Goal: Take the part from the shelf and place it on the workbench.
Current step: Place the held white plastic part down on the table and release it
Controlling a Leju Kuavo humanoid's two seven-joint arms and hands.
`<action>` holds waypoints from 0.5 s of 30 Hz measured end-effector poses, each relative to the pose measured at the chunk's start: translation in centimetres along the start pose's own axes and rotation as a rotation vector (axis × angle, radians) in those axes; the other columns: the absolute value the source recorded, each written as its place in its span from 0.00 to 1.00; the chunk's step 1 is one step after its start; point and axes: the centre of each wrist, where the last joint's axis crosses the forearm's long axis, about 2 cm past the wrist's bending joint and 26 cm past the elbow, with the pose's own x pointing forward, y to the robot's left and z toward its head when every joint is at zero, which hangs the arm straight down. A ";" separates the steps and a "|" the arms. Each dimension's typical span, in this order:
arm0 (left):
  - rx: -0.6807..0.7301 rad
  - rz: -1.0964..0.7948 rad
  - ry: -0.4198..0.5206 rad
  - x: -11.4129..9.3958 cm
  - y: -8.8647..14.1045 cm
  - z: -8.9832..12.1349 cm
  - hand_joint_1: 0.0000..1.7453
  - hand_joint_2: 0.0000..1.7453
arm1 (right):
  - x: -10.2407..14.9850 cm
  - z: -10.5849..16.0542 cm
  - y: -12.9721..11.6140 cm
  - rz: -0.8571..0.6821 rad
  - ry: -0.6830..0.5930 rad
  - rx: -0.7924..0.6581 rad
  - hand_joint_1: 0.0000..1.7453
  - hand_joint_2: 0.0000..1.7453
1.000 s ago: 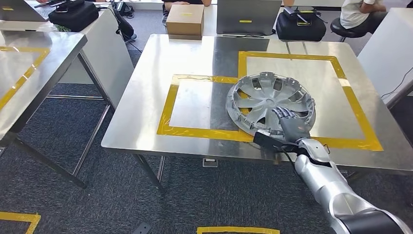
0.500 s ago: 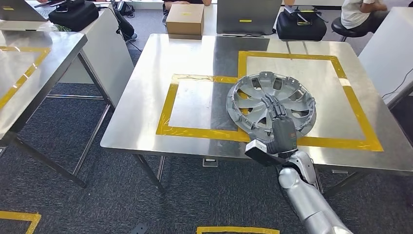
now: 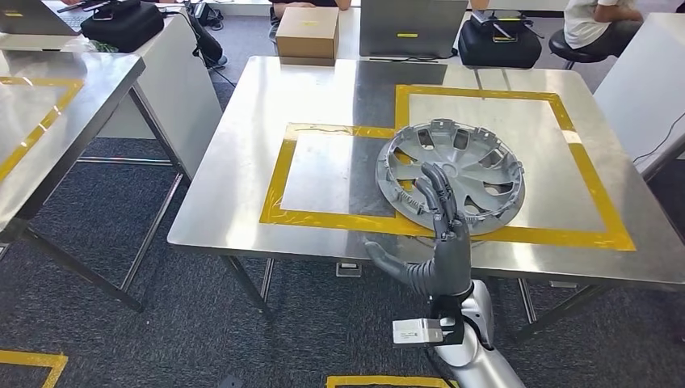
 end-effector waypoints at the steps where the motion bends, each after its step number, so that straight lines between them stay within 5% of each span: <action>1: -0.002 -0.002 0.001 0.0 -0.1 0.0 0.00 0.00 | 0.3 0.0 0.0 -0.010 0.002 -0.024 0.00 1.00; 15: -0.020 -0.018 0.009 0.2 -0.9 -0.1 0.00 0.00 | 2.4 3.4 0.1 -0.062 0.151 -0.132 0.00 1.00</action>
